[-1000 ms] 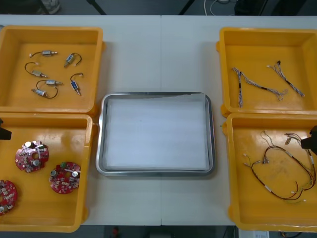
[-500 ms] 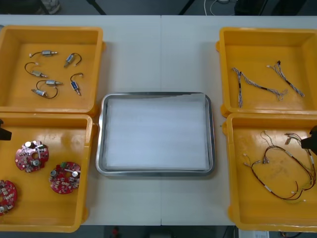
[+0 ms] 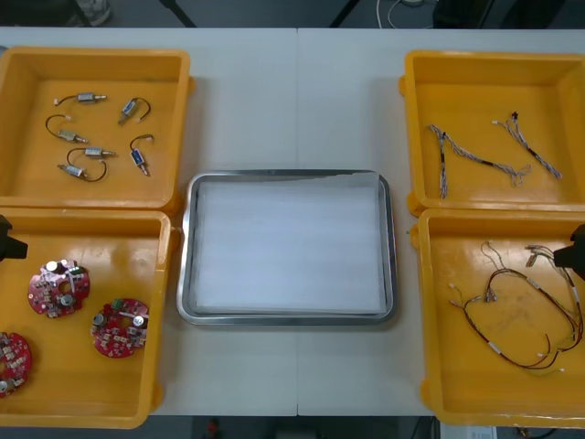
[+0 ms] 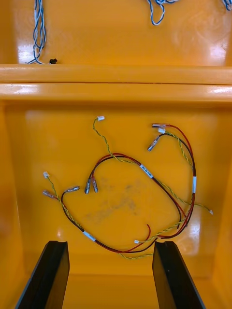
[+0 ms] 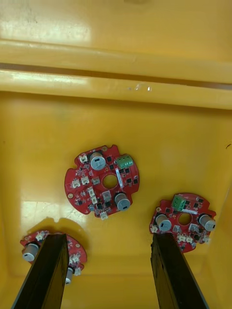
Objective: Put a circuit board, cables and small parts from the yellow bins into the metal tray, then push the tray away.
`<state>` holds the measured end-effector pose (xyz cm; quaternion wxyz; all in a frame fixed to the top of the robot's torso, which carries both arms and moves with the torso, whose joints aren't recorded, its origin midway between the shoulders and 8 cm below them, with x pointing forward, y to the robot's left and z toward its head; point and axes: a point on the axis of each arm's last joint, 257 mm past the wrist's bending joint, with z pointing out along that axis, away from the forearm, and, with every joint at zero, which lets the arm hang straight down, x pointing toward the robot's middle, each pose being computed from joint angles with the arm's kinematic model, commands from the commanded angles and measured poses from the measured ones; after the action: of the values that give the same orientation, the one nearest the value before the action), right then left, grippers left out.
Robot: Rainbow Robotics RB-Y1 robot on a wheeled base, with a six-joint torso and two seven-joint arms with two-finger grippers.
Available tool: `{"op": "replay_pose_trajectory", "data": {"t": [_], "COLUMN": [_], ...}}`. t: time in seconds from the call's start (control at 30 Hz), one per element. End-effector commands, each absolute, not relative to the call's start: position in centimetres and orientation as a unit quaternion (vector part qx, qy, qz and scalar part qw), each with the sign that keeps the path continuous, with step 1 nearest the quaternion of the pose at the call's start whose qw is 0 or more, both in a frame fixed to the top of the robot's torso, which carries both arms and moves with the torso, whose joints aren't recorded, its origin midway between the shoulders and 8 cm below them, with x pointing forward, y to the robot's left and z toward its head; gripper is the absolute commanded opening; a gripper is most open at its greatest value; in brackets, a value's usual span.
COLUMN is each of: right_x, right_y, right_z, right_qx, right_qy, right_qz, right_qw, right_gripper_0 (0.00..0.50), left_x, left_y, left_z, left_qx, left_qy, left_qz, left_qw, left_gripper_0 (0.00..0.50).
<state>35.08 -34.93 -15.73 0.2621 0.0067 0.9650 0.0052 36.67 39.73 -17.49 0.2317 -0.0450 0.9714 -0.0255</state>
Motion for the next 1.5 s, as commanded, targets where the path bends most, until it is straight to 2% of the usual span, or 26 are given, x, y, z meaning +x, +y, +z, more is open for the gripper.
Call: {"op": "replay_pose_trajectory", "data": {"t": [0.03,0.2,0.3,0.5,0.67,0.8,1.03,1.23,1.5], "right_x": [35.2,34.6,34.0,33.0,32.7,33.7,34.5,35.4,35.2], "right_y": [-36.2,-37.6,-38.8,-40.7,-41.8,-42.9,-43.7,-44.7,-45.2], "right_z": [-13.8,-14.4,-15.3,-17.6,-18.7,-19.0,-20.8,-22.8,-25.8], "right_qx": [-0.012,-0.002,0.002,0.021,0.018,-0.004,-0.004,-0.015,-0.008], "right_qy": [0.959,0.961,0.966,0.976,0.980,0.976,0.975,0.969,0.973], "right_qz": [-0.021,-0.038,-0.048,-0.041,-0.042,-0.055,-0.044,-0.057,-0.046], "right_qw": [0.281,0.274,0.256,0.212,0.194,0.210,0.219,0.239,0.225], "right_gripper_0": [0.500,0.500,0.500,0.500,0.500,0.500,0.500,0.500,0.500], "left_x": [36.1,35.8,35.5,34.6,34.1,33.3,32.1,31.7,30.6], "left_y": [41.6,42.5,43.0,43.9,44.8,45.7,46.1,47.3,47.8], "left_z": [-17.5,-17.9,-18.3,-19.4,-20.3,-21.4,-23.1,-24.9,-27.0], "left_qx": [0.004,0.006,0.007,0.004,-0.001,-0.007,-0.016,-0.027,-0.038], "left_qy": [0.972,0.971,0.970,0.971,0.970,0.971,0.973,0.973,0.977], "left_qz": [0.006,0.012,0.015,0.019,0.020,0.019,0.011,0.008,0.003], "left_qw": [0.236,0.240,0.241,0.240,0.241,0.239,0.230,0.228,0.210], "left_gripper_0": [0.500,0.500,0.500,0.500,0.500,0.500,0.500,0.500,0.500]}}
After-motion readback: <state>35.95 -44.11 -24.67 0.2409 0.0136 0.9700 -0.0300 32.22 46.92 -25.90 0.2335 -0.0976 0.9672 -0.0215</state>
